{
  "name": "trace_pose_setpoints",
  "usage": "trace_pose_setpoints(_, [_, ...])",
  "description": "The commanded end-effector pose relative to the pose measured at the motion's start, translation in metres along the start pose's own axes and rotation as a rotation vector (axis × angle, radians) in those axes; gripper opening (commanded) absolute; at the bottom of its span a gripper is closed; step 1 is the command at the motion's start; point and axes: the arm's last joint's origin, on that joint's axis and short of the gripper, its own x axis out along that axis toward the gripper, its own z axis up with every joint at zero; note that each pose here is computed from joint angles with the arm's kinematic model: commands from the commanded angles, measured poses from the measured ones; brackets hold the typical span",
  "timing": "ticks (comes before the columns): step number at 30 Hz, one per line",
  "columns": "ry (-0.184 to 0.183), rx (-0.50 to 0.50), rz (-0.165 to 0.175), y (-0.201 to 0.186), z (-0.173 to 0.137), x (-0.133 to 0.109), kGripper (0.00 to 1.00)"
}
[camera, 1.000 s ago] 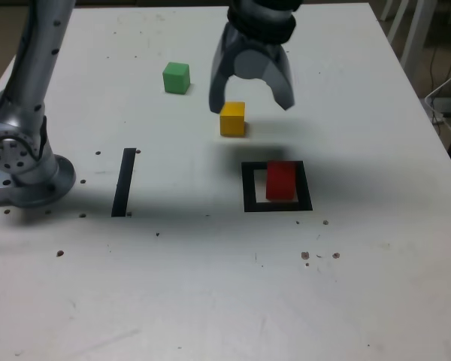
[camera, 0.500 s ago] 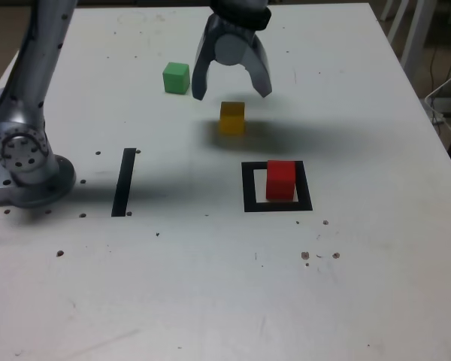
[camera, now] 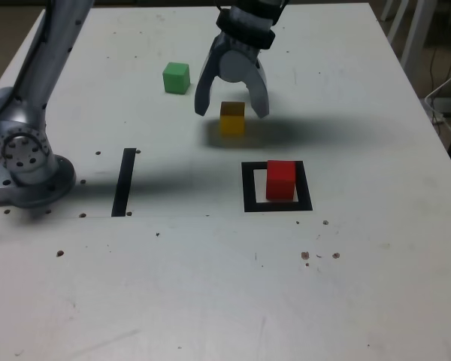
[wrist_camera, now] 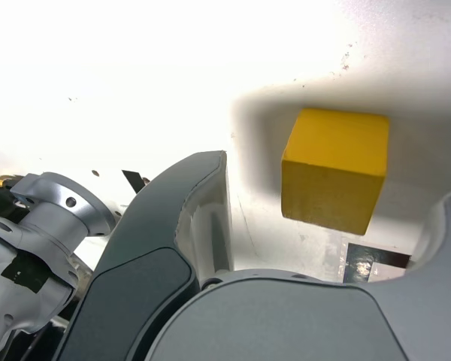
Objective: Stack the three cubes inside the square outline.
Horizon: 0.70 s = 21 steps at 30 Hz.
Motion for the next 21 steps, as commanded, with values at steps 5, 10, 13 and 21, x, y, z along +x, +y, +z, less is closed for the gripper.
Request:
trace_pose_setpoints(5, [0.034, 0.014, -0.017, 0.001, 0.006, 0.008, 0.80])
trace_pose_setpoints(10, [0.047, 0.027, -0.013, -0.002, 0.011, 0.011, 0.66])
trace_pose_setpoints(13, [0.055, 0.035, -0.011, -0.005, 0.014, 0.012, 0.61])
trace_pose_setpoints(21, [0.055, 0.054, -0.002, -0.010, 0.021, 0.013, 0.35])
